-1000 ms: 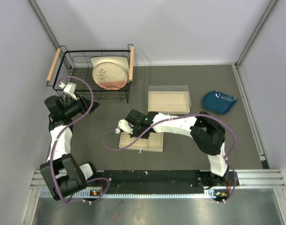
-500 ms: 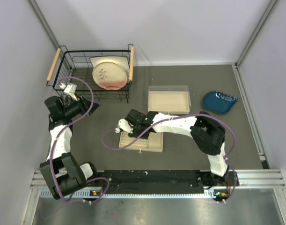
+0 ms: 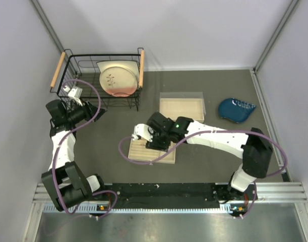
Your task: Organize the mixed jewelry
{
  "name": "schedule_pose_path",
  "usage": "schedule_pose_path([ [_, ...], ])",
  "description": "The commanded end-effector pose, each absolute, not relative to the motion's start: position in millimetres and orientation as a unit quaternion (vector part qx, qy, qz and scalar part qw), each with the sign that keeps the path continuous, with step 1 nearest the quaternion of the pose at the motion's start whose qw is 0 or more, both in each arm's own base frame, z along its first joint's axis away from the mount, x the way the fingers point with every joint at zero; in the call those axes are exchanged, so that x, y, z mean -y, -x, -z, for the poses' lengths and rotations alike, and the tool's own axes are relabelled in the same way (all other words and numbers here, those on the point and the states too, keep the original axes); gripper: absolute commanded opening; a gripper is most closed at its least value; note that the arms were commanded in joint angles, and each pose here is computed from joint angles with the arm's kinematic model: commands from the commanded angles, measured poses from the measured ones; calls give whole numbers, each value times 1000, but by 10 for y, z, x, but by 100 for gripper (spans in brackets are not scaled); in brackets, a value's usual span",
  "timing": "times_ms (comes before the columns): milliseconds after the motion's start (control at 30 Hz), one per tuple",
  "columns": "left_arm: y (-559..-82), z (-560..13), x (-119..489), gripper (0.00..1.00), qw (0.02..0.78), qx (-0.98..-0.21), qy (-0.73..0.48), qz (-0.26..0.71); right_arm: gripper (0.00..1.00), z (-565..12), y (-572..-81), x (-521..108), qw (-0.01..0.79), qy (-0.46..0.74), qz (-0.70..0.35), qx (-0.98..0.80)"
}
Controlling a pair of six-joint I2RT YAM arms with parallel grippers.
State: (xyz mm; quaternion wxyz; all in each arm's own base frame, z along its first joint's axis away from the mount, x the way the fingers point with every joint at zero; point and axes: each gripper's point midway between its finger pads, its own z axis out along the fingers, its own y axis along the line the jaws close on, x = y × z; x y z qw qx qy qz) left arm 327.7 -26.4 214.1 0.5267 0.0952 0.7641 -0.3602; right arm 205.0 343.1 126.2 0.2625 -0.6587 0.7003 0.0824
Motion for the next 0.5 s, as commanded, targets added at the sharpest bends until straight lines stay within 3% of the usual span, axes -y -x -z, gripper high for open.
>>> schedule_pose_path([
  [0,-3364,-2394,218,52,553,-750,-130,338,52,-1046,-1606,-3142,187,690,-121,-688],
  [200,-3427,-2392,201,56,549,-755,-121,338,57,-783,-1359,-3022,141,698,-136,-689],
  [467,-3400,-2310,222,57,541,-760,-123,339,58,-606,-1435,-3214,143,699,-131,-689],
])
